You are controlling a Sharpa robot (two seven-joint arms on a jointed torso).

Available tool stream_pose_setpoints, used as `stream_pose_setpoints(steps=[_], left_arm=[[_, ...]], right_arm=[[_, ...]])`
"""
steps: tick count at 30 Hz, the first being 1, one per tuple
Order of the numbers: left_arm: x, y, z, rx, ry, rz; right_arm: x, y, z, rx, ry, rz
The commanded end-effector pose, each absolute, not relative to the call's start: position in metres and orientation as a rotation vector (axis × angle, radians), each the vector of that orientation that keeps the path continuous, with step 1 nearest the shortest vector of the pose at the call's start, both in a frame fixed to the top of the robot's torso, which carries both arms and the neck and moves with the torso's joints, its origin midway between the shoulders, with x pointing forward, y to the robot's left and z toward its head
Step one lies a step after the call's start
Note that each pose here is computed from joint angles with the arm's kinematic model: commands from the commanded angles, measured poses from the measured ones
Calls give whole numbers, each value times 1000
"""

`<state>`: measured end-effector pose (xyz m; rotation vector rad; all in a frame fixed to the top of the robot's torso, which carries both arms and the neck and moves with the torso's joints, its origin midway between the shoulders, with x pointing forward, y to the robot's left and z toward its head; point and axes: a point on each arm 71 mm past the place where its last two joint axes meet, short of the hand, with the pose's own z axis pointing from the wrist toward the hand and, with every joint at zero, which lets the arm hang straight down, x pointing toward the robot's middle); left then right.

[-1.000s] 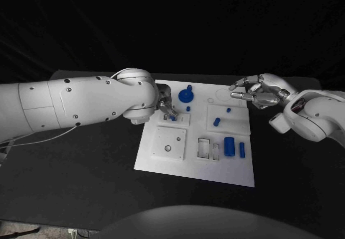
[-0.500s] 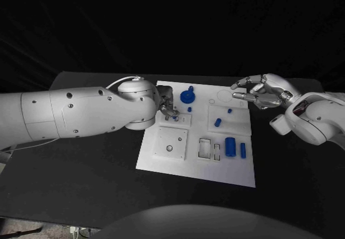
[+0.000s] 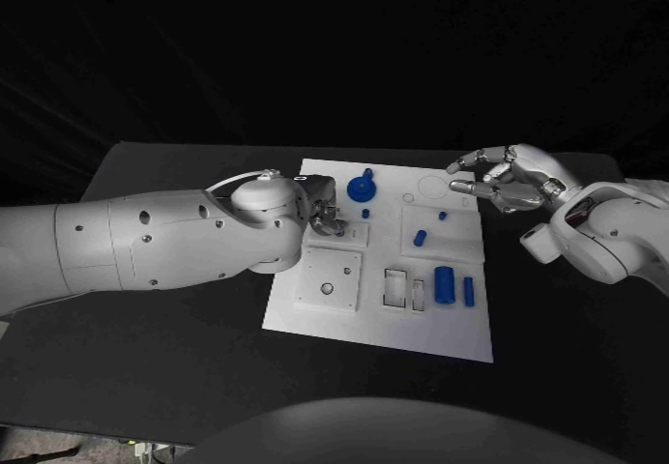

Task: Assemble the parts on the task board

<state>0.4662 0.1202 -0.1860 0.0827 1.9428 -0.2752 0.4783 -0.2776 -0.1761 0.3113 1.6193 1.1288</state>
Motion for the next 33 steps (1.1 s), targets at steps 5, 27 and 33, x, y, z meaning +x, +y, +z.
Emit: stream_pose_setpoints(steps=[5,27,33], left_arm=[[467,122,-187,42,1881,-211],[466,121,-195,57,1910,-192],[463,122,-195,62,1921,-184]], right_arm=[[477,-277,-176,297,1608,1139],[477,-278,-180,309,1629,1135],[477,-279,-180,312,1633,1132]])
